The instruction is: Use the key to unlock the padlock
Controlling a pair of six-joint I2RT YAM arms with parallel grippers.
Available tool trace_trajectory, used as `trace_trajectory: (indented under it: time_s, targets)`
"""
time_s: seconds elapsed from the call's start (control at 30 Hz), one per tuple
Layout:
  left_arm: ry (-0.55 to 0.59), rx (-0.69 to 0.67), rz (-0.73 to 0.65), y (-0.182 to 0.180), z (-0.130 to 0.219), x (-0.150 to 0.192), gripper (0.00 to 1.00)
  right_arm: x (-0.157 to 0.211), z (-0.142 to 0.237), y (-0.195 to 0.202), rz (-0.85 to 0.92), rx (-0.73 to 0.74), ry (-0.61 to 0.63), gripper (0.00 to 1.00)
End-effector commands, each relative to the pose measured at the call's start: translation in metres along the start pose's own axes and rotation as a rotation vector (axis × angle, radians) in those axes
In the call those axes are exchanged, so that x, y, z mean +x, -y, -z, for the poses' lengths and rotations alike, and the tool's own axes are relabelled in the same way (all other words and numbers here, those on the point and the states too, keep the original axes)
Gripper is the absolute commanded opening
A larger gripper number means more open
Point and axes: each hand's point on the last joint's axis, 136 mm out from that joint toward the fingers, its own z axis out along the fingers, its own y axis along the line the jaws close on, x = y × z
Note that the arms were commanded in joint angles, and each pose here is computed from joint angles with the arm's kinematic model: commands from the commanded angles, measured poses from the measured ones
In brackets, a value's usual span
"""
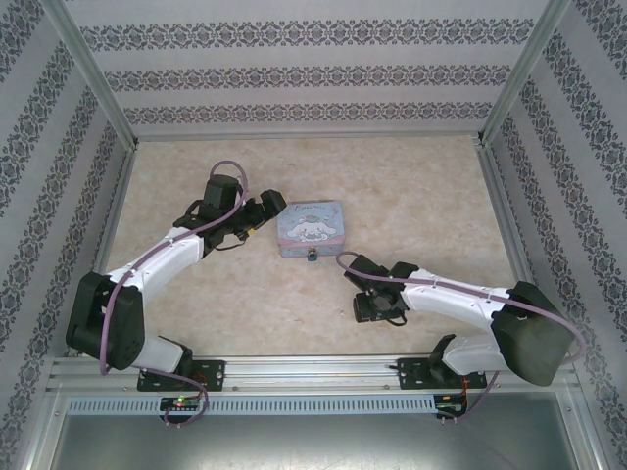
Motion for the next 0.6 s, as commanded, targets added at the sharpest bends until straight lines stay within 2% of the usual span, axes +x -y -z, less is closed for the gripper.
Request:
trace_trajectory:
  time_s: [0.0, 0.37, 0.57]
  targets:
    - [-0.009, 0.025, -0.012, 0.010, 0.001, -0.002, 1.00, 0.003, -0.006, 0.006, 0.005, 0.035, -0.005, 0.52]
    - [-0.012, 0.021, -0.015, 0.010, 0.001, 0.000, 1.00, 0.003, -0.015, 0.005, 0.018, 0.035, -0.033, 0.44]
    - [-0.009, 0.021, -0.013, 0.010, 0.000, -0.002, 1.00, 0.009, -0.017, 0.003, 0.013, 0.012, -0.042, 0.29]
